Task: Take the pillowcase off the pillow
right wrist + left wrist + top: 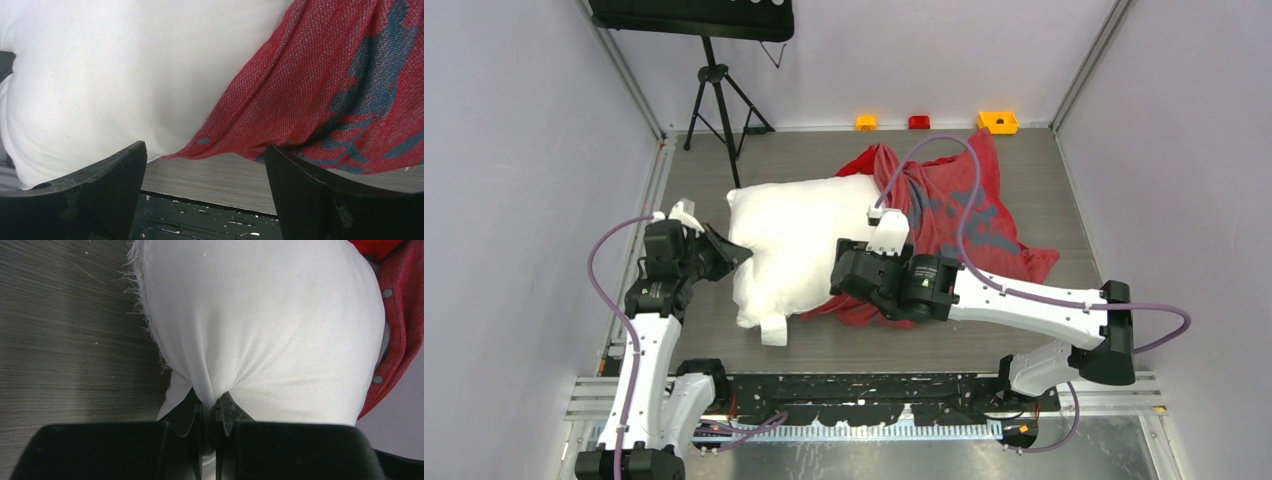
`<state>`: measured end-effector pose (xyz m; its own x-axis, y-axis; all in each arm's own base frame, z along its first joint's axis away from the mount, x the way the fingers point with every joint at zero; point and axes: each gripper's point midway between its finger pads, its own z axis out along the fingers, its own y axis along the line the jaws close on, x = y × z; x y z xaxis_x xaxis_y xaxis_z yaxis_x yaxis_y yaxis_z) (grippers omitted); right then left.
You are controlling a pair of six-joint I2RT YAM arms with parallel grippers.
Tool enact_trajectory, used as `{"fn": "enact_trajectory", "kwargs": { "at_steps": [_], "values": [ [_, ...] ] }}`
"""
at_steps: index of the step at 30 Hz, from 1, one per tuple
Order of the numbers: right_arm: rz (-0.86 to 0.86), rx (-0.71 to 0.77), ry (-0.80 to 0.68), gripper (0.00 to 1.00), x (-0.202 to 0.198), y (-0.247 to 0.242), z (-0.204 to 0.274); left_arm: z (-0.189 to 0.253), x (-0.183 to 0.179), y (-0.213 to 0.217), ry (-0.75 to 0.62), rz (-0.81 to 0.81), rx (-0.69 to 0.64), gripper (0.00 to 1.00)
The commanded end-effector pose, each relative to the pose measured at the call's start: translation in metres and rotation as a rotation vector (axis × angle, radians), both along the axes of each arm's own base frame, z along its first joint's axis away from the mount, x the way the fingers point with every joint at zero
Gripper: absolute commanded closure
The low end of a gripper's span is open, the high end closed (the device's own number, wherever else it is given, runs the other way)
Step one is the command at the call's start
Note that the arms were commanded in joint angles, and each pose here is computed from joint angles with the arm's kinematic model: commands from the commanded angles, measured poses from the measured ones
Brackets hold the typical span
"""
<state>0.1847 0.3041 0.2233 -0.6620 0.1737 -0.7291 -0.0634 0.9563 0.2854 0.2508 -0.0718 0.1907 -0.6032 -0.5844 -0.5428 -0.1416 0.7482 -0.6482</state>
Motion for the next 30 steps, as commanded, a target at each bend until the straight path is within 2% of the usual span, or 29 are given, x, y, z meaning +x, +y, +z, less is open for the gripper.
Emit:
{"fn": "enact_trajectory", "kwargs": {
  "at_steps": [1, 9, 15, 18, 20, 21, 25, 26, 28, 30],
  "values": [
    [-0.102, 0.130, -0.010, 0.08, 0.007, 0.015, 0.000, 0.028, 0.009, 0.008, -0.096, 0.034, 0.021, 1.00],
    [0.033, 0.123, 0.087, 0.09, -0.009, 0.044, -0.044, 0.026, 0.012, 0.009, -0.089, 0.036, 0.032, 1.00],
    [0.020, 0.033, 0.144, 0.10, -0.014, 0.031, -0.086, 0.025, 0.013, 0.010, -0.085, 0.038, 0.035, 1.00],
    [-0.022, -0.003, 0.146, 0.15, -0.011, 0.011, -0.100, 0.026, 0.014, 0.013, -0.089, 0.044, 0.050, 1.00],
    [-0.067, -0.024, 0.137, 0.25, -0.005, -0.009, -0.104, 0.026, 0.015, 0.017, -0.088, 0.056, 0.072, 1.00],
    [-0.094, -0.038, 0.127, 0.33, 0.000, -0.021, -0.105, 0.026, 0.016, 0.019, -0.086, 0.065, 0.086, 1.00],
    [-0.250, -0.097, 0.089, 0.77, 0.023, -0.091, -0.103, 0.026, 0.022, 0.028, -0.080, 0.087, 0.127, 1.00],
    [-0.291, -0.108, 0.089, 0.84, 0.028, -0.110, -0.103, 0.026, 0.024, 0.031, -0.077, 0.095, 0.141, 1.00],
    [-0.358, -0.126, 0.089, 0.94, 0.035, -0.147, -0.103, 0.025, 0.029, 0.038, -0.065, 0.119, 0.165, 1.00],
    [-0.430, -0.132, 0.089, 0.97, 0.041, -0.181, -0.103, 0.023, 0.033, 0.047, -0.046, 0.147, 0.181, 1.00]
  ]
}}
